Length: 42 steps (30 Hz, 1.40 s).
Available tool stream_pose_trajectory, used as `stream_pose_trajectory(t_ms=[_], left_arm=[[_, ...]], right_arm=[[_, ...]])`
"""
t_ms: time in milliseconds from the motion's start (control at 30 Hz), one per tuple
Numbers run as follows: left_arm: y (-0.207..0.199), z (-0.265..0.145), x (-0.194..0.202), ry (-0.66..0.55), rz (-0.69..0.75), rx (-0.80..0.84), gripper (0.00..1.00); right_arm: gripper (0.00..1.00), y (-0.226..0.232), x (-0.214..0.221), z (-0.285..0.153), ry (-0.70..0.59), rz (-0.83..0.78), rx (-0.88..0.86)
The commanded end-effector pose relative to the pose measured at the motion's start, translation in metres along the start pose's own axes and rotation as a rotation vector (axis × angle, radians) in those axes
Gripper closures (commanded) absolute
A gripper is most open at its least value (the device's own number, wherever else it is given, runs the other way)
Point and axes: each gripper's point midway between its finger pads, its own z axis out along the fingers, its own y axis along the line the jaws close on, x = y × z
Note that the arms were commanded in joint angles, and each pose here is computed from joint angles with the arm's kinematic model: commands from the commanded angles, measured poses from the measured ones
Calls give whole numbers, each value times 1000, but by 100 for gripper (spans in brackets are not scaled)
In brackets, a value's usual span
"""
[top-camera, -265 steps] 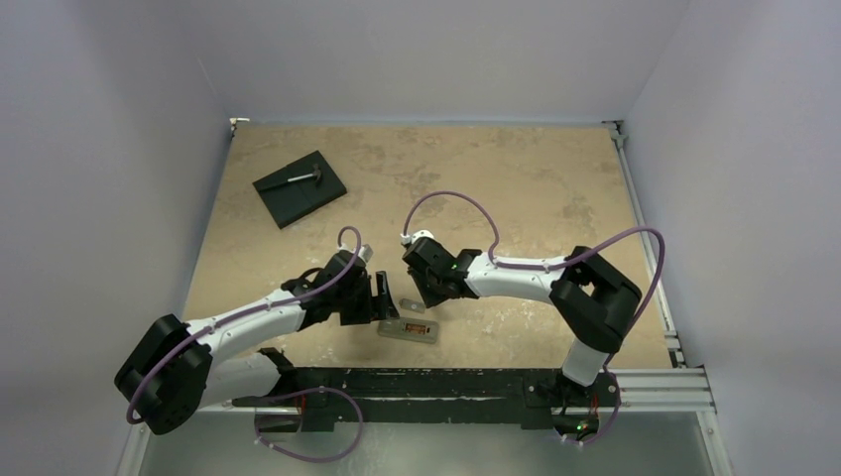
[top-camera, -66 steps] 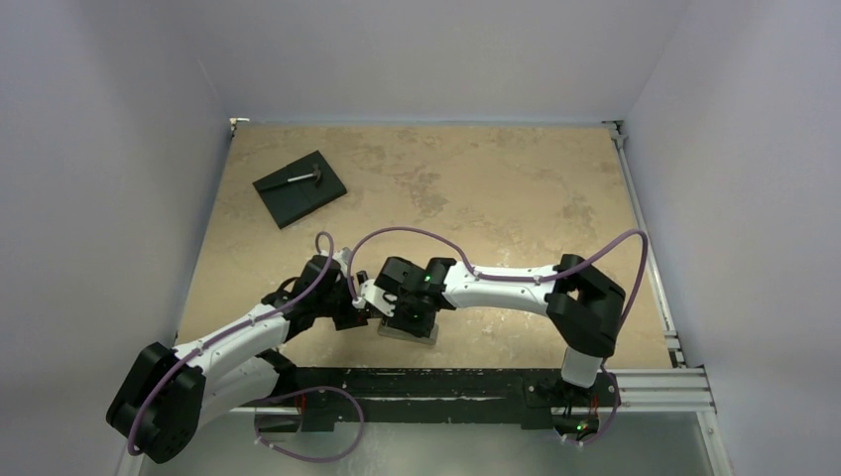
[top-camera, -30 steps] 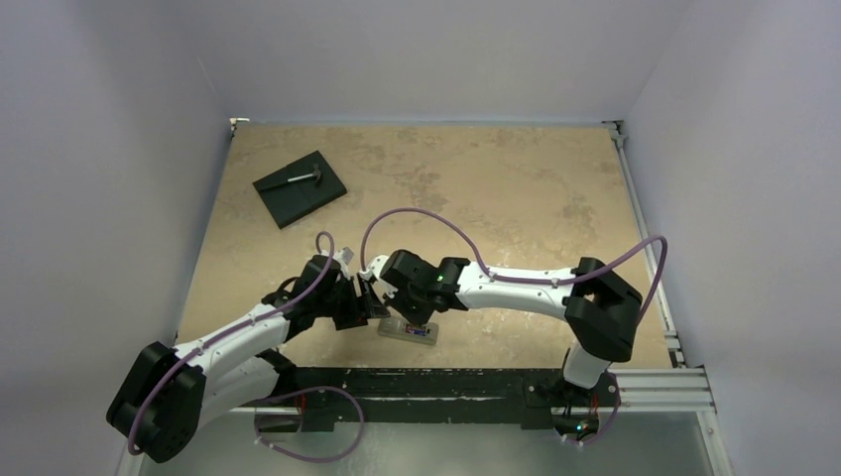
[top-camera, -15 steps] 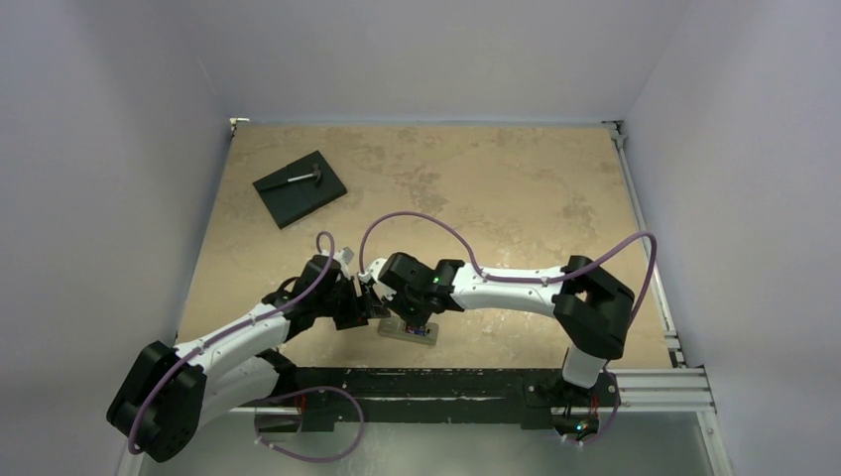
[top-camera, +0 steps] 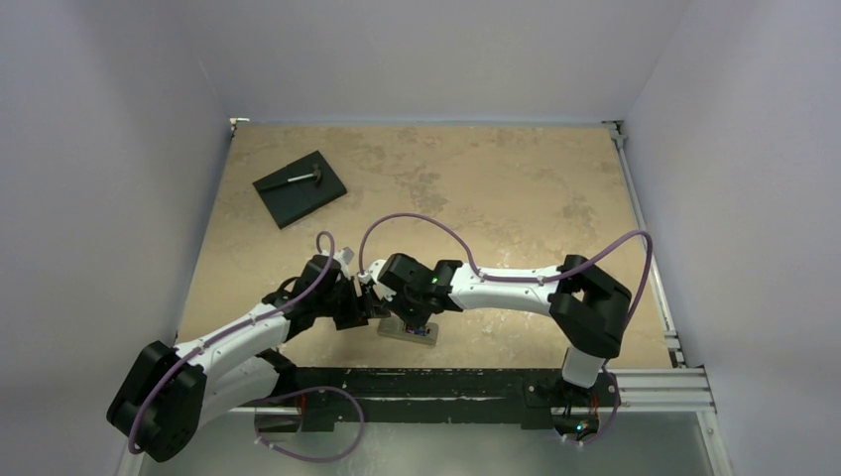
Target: Load the batteries into the remote control
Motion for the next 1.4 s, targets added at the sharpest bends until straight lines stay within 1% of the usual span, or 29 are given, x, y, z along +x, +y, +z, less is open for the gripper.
stream_pose_trajectory(t_ms=[0, 400, 700, 933, 1367], left_arm=[[17, 2, 5, 9, 5, -56, 35], [17, 2, 5, 7, 5, -58, 35], [17, 2, 5, 8, 5, -57, 35], [17, 2, 5, 7, 5, -57, 35], [17, 2, 5, 6, 4, -58, 35]], right_arm=[[100, 4, 2, 5, -1, 4, -21], [100, 2, 5, 5, 9, -22, -18], [100, 0, -7, -8, -42, -19, -7], [100, 1, -9, -14, -55, -16, -9], [100, 3, -6, -9, -45, -11, -20]])
